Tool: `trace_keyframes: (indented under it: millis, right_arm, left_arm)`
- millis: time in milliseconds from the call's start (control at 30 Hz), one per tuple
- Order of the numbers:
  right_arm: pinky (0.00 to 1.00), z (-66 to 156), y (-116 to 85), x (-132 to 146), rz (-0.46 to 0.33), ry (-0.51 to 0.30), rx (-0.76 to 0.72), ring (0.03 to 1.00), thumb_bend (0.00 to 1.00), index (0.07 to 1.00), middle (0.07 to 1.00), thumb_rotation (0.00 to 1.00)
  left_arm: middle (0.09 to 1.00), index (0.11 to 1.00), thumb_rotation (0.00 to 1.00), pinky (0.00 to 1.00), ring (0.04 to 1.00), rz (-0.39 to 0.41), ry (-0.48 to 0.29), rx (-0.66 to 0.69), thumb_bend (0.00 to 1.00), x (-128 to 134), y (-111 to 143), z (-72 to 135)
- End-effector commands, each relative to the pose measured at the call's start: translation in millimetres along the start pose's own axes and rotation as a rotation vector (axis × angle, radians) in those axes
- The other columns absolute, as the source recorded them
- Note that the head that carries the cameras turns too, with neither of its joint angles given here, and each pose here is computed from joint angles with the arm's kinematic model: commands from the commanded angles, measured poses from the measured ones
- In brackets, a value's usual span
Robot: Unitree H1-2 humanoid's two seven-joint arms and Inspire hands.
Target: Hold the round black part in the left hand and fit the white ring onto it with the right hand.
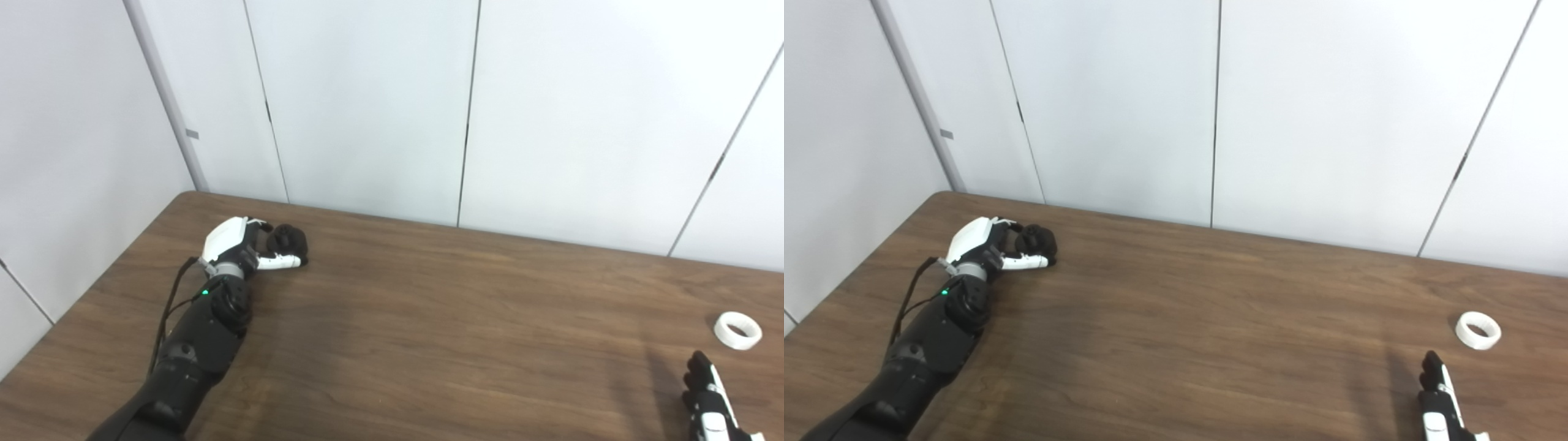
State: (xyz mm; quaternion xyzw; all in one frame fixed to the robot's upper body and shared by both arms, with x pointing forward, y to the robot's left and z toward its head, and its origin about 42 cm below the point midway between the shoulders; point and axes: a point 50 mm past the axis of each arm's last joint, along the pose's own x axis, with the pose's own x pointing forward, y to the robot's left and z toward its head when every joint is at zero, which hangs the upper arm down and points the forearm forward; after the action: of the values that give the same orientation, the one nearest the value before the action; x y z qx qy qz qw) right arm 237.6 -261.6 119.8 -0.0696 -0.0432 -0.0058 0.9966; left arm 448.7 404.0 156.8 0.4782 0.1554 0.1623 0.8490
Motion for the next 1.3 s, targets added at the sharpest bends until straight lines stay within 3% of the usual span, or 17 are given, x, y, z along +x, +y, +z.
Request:
trace_keyframes:
  millis: [0, 500, 733, 833, 867, 900, 933, 1267]
  right_arm:
    - [1.0, 5.7, 4.2, -2.4, 0.01, -0.023, 0.007, 1.0, 0.29, 0.999, 1.0, 1.0]
    - [1.0, 7.6, 4.8, -2.6, 0.006, -0.026, 0.001, 1.0, 0.27, 0.998, 0.998, 1.0]
    - [1.0, 8.2, 3.9, -3.7, 0.006, -0.025, 0.008, 1.0, 0.27, 1.0, 0.999, 1.0]
    - [1.0, 8.2, 3.8, -3.9, 0.003, -0.021, 0.0, 1.0, 0.27, 0.997, 0.999, 1.0]
    - [1.0, 8.2, 3.6, -4.1, 0.004, -0.02, 0.002, 1.0, 0.28, 0.997, 0.999, 1.0]
    - [1.0, 8.1, 3.4, -4.2, 0.004, -0.022, 0.001, 1.0, 0.28, 0.997, 1.0, 1.0]
    - [1.0, 8.1, 3.2, -4.2, 0.005, -0.023, 0.002, 1.0, 0.27, 0.997, 1.0, 1.0]
    - [1.0, 7.1, 1.8, -4.3, 0.003, -0.016, 0.005, 1.0, 0.26, 0.999, 1.0, 1.0]
  left_arm:
    - [0.966, 0.81, 0.42, 1.0, 1.0, 0.088, -0.039, -0.003, 0.99, 14.2, 32.0, 16.5]
    - [0.948, 0.78, 0.4, 1.0, 1.0, 0.075, -0.056, -0.043, 0.99, 12.9, 28.6, 24.5]
    - [0.923, 0.693, 0.35, 1.0, 0.996, 0.094, -0.068, -0.042, 0.93, 12.4, 28.5, 23.6]
    - [0.884, 0.593, 0.24, 1.0, 0.973, 0.112, -0.075, -0.091, 0.88, 12.0, 27.6, 20.9]
    - [0.869, 0.542, 0.16, 1.0, 0.965, 0.117, -0.081, -0.105, 0.71, 11.4, 27.2, 19.7]
    - [0.851, 0.509, 0.1, 1.0, 0.955, 0.124, -0.084, -0.114, 0.6, 10.8, 27.0, 18.9]
    - [0.835, 0.496, 0.08, 1.0, 0.945, 0.132, -0.088, -0.119, 0.56, 10.1, 26.8, 18.4]
    - [0.775, 0.484, 0.05, 1.0, 0.891, 0.155, -0.112, -0.118, 0.52, 9.3, 25.4, 16.3]
